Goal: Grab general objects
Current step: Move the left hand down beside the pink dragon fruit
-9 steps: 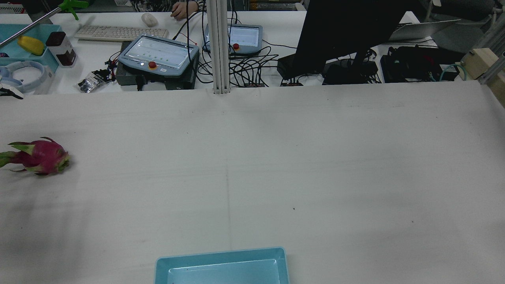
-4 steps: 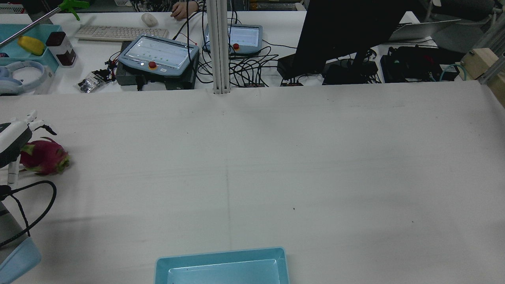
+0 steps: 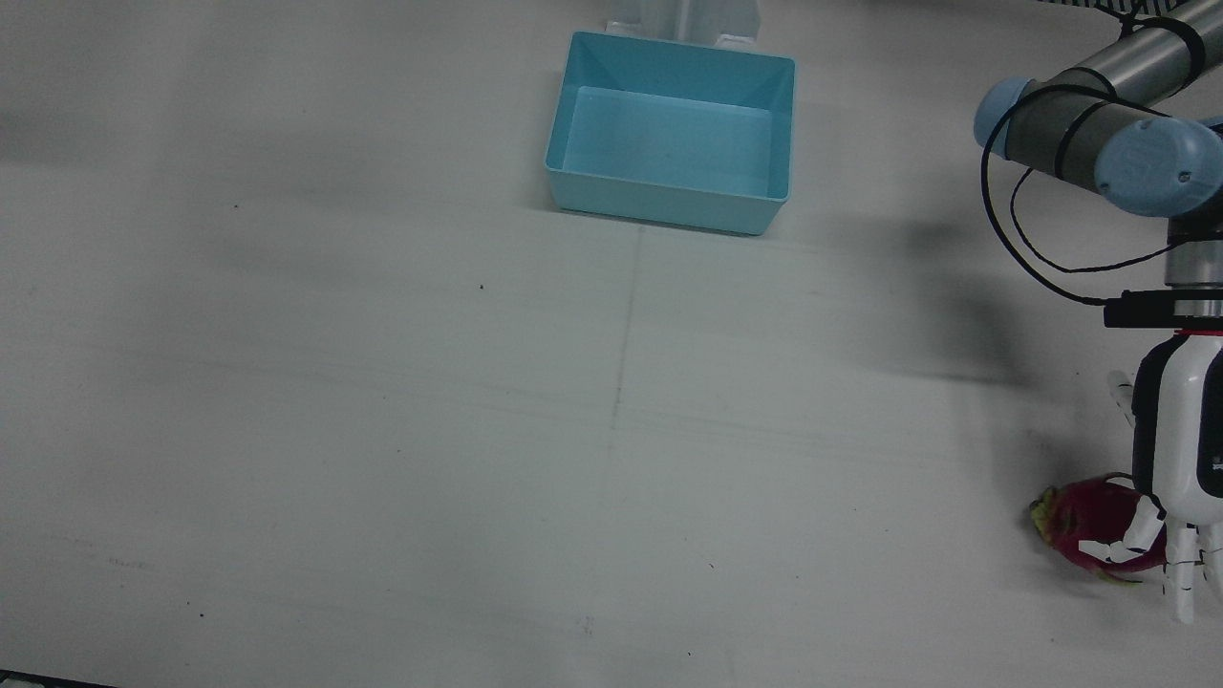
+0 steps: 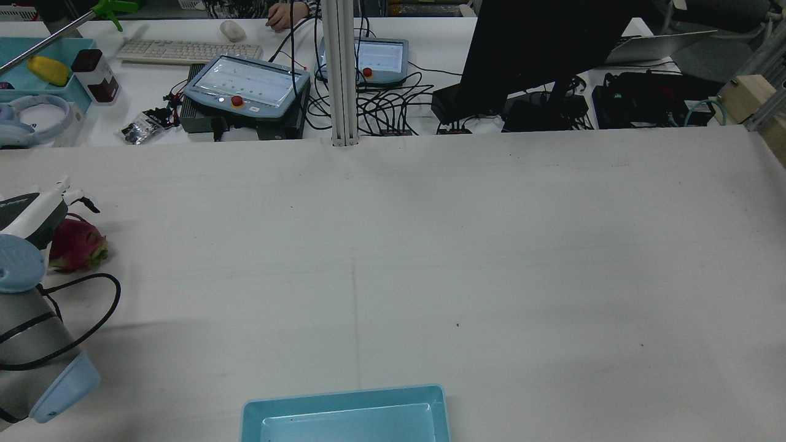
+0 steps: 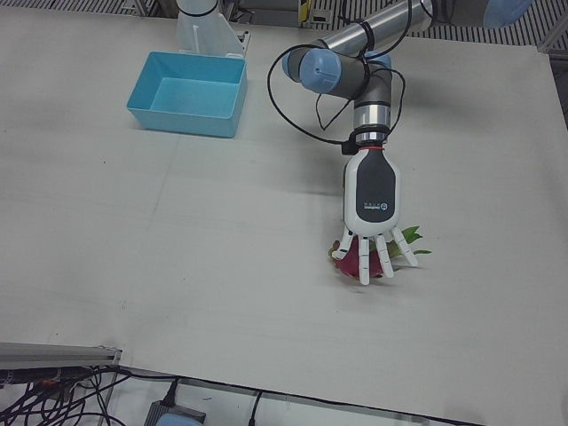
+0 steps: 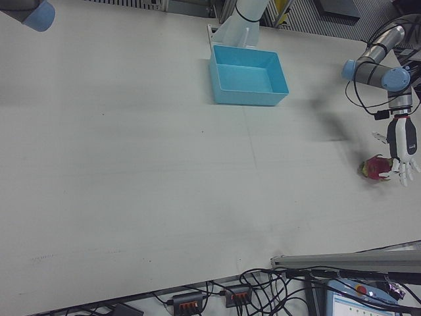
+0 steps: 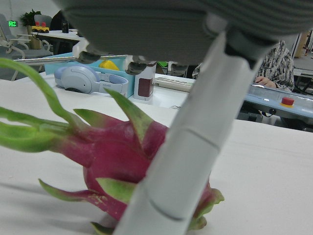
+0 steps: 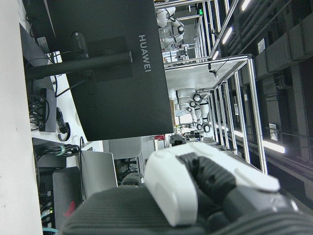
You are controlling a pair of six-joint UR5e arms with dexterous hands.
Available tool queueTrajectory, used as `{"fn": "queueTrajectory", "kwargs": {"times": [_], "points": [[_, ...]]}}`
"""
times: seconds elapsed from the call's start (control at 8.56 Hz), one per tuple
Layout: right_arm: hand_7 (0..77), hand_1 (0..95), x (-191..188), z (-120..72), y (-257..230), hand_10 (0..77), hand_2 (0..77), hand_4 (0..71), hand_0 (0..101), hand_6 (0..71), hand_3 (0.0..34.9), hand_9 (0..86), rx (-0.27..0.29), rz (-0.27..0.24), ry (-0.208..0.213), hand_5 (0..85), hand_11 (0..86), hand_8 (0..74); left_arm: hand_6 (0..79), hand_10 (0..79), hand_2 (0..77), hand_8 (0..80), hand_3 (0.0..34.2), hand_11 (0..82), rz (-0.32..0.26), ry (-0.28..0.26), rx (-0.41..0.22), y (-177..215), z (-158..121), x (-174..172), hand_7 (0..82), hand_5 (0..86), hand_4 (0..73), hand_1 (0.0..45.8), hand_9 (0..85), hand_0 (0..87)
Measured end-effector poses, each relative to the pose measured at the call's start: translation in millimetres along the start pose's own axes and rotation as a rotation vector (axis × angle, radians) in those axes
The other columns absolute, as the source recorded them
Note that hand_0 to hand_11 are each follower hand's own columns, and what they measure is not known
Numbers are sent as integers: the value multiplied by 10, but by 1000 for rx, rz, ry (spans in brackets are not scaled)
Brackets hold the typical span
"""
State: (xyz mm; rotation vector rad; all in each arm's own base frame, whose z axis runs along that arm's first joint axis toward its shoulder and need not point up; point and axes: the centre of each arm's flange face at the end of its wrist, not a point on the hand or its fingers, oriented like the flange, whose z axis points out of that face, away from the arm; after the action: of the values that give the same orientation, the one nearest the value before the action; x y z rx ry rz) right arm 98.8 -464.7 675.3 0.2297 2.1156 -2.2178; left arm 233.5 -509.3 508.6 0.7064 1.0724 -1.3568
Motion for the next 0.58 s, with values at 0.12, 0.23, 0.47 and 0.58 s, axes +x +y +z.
{"fn": "queueTrajectory", "kwargs": {"times": [0.12, 0.23, 0.47, 0.58], "points": [[0, 949, 0, 0, 0, 0, 774, 0, 0, 0, 0, 5, 0, 0, 0, 0, 5, 0, 5, 5, 11, 54, 303, 5, 2, -1, 1, 29, 78, -38, 22, 398, 0, 0, 5, 797], [0, 949, -1, 0, 0, 0, 774, 0, 0, 0, 0, 5, 0, 0, 0, 0, 5, 0, 5, 5, 5, 54, 302, 5, 3, -2, 2, 44, 150, -98, 22, 398, 0, 0, 5, 799], [0, 949, 0, 0, 0, 0, 774, 0, 0, 0, 0, 5, 0, 0, 0, 5, 5, 0, 5, 5, 11, 54, 302, 5, 2, -1, 2, 56, 266, -208, 22, 404, 0, 0, 5, 797], [0, 949, 0, 0, 0, 0, 774, 0, 0, 0, 0, 5, 0, 0, 0, 5, 5, 0, 5, 5, 5, 54, 303, 5, 1, 0, 3, 55, 310, -252, 22, 404, 0, 0, 5, 797]]}}
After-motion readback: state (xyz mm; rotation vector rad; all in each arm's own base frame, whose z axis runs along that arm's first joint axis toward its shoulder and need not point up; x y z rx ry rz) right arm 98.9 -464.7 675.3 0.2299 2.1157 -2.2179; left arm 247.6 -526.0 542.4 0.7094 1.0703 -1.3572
